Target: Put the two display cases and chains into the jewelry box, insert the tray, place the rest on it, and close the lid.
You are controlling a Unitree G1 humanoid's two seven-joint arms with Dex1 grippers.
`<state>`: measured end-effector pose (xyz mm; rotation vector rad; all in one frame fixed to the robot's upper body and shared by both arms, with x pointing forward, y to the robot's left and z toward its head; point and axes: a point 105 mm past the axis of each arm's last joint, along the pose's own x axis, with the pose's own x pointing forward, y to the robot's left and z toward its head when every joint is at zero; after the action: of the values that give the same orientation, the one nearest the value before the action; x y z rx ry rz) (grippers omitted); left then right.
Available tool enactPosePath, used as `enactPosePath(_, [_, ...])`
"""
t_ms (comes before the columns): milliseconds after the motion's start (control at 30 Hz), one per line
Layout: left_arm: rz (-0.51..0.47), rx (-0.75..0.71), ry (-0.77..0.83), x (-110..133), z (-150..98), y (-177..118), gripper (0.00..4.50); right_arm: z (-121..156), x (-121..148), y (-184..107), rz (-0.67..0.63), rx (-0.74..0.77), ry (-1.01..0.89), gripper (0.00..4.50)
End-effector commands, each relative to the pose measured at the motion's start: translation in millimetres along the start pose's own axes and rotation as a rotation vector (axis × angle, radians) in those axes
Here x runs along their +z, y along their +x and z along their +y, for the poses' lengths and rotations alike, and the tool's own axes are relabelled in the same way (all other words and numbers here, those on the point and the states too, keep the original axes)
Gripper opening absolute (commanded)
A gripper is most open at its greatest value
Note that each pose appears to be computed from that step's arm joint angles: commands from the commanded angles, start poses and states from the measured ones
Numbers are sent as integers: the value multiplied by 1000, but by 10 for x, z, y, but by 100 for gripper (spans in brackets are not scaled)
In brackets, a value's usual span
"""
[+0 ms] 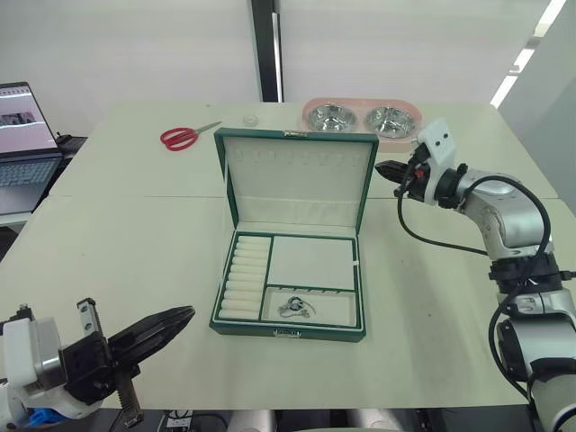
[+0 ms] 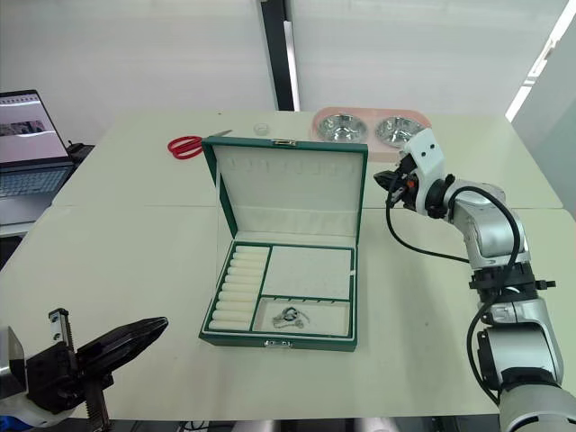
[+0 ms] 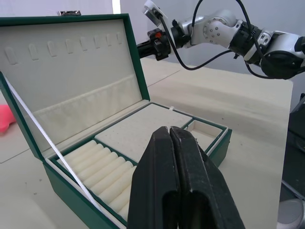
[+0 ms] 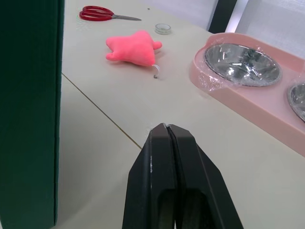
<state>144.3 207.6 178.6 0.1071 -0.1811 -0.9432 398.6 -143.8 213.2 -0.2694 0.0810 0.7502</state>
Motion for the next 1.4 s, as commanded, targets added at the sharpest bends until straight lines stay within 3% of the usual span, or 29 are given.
enactPosePath(33, [-27,-17,38,79,-65,63,2,23,171,54,-43,49,3,0])
enactPosePath(333, [-51,-27,41,119,-85,145,2,161,320,110,-107,209,8,0])
enactPosePath(700, [-45,-26,31,180,-68,197,2,386,456,-23,-175,377,4,0])
enactPosePath(1100, [1,37,1,238,-9,49,2,626,466,-363,-124,501,-46,0])
enactPosePath(1267, [24,60,-13,241,44,0,2,760,414,-588,-47,604,-46,0])
enactPosePath(1400, [35,85,-23,226,123,-42,2,765,386,-641,-26,590,-58,0])
